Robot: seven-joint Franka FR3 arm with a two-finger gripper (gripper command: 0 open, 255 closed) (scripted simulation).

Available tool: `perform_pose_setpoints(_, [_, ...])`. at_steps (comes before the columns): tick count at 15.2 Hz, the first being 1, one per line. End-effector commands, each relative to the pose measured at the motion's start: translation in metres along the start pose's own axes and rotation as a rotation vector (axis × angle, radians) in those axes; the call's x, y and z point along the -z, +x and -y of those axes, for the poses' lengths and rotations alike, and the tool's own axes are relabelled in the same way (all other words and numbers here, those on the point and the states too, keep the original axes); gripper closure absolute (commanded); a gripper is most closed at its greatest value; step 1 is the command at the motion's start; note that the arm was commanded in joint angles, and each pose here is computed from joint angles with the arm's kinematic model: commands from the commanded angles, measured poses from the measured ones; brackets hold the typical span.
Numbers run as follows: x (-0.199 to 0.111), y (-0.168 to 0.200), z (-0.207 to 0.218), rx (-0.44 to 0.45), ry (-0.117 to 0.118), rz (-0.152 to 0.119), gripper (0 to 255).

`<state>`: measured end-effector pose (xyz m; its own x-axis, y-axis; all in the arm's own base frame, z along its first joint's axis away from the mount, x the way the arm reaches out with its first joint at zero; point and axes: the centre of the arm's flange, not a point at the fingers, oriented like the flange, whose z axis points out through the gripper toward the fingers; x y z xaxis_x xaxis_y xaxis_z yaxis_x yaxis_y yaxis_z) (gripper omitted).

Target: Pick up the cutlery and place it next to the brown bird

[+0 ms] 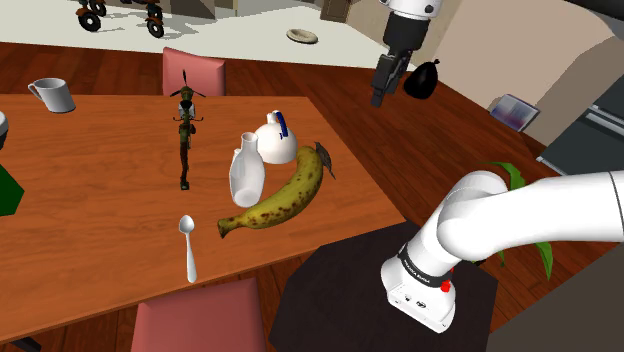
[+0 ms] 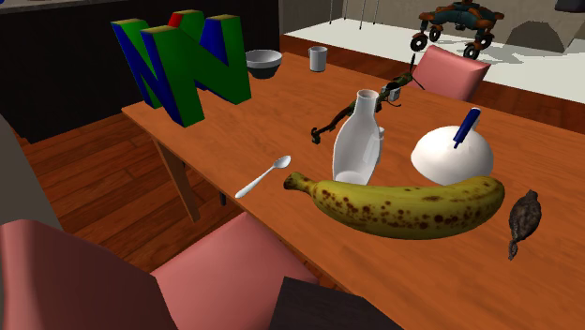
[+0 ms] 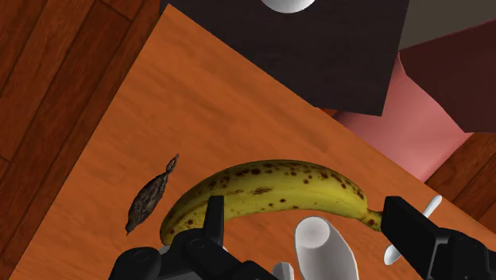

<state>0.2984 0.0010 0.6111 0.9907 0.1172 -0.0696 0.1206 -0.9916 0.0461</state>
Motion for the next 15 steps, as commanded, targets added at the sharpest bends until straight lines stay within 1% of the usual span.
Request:
perform_pose_setpoints(1, [0.0, 0.0, 0.0, 0.0, 0.0, 0.0, 0])
perform_pose_setpoints(8, [-0.054, 0.019, 0.075, -0.087, -0.019, -0.023, 0])
perform_pose_setpoints(15, [-0.108, 0.046, 0.147, -0.174, -0.038, -0.046, 0])
